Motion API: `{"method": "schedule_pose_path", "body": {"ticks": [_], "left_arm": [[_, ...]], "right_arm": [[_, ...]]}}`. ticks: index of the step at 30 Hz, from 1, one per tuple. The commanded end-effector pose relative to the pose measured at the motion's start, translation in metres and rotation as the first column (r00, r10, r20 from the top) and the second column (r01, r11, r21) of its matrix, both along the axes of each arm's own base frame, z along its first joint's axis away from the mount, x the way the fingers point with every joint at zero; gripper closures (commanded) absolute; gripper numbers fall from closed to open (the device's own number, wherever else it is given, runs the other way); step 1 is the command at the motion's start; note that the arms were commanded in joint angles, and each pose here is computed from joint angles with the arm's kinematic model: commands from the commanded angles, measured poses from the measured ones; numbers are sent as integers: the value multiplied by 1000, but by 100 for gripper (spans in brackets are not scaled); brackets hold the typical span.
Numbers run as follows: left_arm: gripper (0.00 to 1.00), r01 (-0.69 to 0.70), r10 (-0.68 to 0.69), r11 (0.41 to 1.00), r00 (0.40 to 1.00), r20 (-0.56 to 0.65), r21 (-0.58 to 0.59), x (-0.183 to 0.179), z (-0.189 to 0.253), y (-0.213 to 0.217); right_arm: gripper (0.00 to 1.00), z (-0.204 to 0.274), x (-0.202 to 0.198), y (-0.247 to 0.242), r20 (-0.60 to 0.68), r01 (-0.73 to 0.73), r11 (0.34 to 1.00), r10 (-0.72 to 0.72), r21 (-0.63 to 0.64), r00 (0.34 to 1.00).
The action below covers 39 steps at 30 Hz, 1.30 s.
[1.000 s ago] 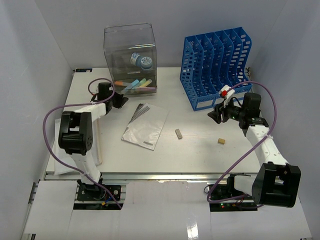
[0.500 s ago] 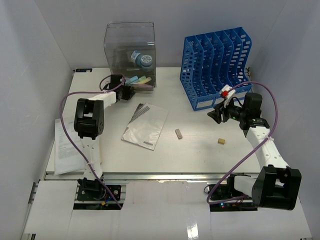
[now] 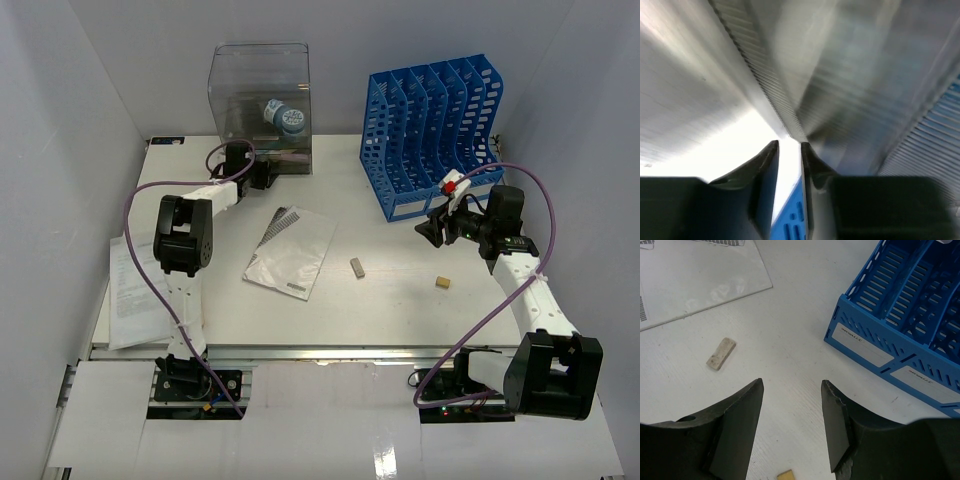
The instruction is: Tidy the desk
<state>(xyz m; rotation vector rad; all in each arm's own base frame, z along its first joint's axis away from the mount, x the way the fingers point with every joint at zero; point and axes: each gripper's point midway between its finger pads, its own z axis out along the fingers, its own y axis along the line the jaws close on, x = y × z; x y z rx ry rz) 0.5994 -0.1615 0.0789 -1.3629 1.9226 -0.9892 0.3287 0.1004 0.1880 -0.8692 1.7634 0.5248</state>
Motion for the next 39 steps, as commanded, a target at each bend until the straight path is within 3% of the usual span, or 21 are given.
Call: {"method": "schedule_pose_path", "body": {"ticks": [1,6,12,20,23,27,28,29,33,35,39], "left_arm": [[58,-15,17,1000,992,124,-20,23,46,-1],[57,-12,15,1000,987,159,-19,33,52,1],[48,19,-18,1000,967,254,0,33,76,4],[46,157,-143,988,906,399,-2,-3,104,-2],[41,250,-264,964,843,468,93,-38,120,-2],[27,361,-472,881,722,505,306,-81,132,9],[22,369,-515,854,697,500,366,-91,134,14],[17,361,-561,820,659,501,444,-101,140,19],[5,309,-644,715,640,420,626,-129,131,48],[3,266,-612,721,677,409,639,-131,122,57],[10,277,-587,773,654,478,570,-120,119,48]], "right_arm": [[43,14,6,-4,38,11,1000,-11,-10,999],[42,14,6,-6,42,17,1000,-16,-13,999],[40,12,6,-5,35,6,1000,-6,-13,999],[37,7,4,-7,24,-4,1000,5,-25,1000],[32,-4,-4,-5,-28,-61,996,60,-62,998],[18,-25,-27,-6,-141,-152,981,134,-123,981],[14,-30,-30,-7,-153,-162,975,139,-150,978],[3,-35,-31,-12,-158,-156,970,127,-187,979],[10,-46,-43,-15,-187,-145,959,100,-244,977],[10,-45,-46,-12,-187,-115,968,74,-222,980],[10,-38,-31,-17,-103,20,978,-42,-205,994]]}}
